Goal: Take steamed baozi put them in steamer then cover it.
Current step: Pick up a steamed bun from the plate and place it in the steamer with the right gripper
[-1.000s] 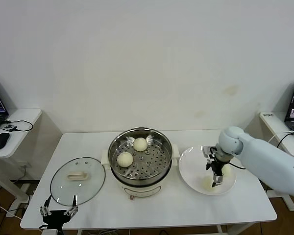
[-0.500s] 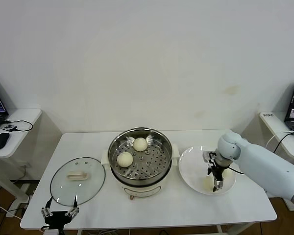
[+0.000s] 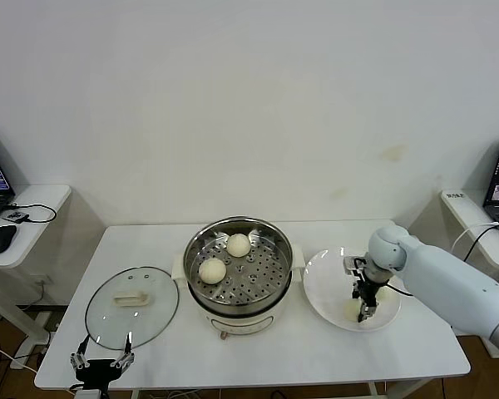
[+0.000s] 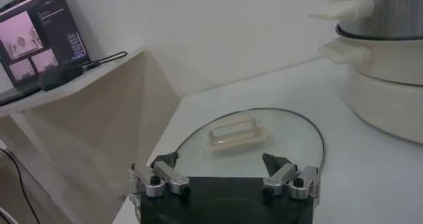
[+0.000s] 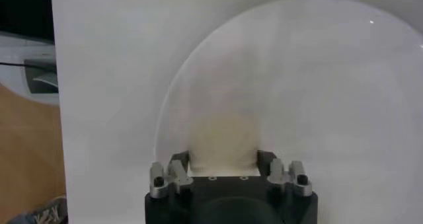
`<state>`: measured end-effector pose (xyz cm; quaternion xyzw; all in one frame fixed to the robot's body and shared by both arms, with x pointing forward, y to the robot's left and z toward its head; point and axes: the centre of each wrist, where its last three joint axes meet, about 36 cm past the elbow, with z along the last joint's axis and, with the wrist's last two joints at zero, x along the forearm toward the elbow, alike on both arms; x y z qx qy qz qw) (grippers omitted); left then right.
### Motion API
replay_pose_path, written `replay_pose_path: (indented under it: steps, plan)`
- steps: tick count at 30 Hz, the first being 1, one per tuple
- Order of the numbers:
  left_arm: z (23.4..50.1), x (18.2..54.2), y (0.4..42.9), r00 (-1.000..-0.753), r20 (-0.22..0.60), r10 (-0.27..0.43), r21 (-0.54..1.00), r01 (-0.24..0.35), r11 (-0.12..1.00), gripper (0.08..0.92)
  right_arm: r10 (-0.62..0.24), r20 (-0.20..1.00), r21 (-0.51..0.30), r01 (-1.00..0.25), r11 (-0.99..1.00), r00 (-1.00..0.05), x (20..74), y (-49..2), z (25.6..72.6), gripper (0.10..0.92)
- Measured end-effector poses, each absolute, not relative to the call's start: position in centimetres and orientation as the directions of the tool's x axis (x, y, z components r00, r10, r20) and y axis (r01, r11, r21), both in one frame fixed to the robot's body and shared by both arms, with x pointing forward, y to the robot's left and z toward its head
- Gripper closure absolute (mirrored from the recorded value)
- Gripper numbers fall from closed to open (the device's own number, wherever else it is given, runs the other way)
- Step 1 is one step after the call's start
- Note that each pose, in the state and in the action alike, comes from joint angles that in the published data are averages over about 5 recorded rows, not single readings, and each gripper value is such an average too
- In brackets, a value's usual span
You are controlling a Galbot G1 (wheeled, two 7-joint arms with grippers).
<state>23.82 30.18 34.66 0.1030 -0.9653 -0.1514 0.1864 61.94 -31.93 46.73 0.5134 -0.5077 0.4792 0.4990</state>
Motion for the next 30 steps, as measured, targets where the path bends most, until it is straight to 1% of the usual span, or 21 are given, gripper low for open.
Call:
replay_pose_path:
  steps: [6, 14, 23, 30]
  plan:
    - [34.4, 24.1, 30.2, -0.909, 0.323, -0.265, 0.33, -0.154, 0.931, 0.177, -0.073, 0.997, -0.013, -1.0, 0.002, -0.014, 62.7, -31.9, 50.0, 0.437]
    - [34.1, 24.7, 30.3, -0.91, 0.306, -0.281, 0.341, -0.17, 0.924, 0.177, -0.151, 0.982, -0.125, -0.99, -0.069, -0.114, 64.6, -29.1, 58.3, 0.435]
    - [34.3, 25.0, 30.5, -0.913, 0.274, -0.303, 0.362, -0.194, 0.912, 0.177, -0.252, 0.953, -0.223, -0.95, -0.219, -0.165, 66.7, -23.1, 67.2, 0.437]
    - [34.9, 25.1, 30.6, -0.915, 0.256, -0.311, 0.362, -0.208, 0.909, 0.177, -0.336, 0.93, -0.297, -0.849, -0.437, -0.152, 68.0, -16.9, 71.6, 0.435]
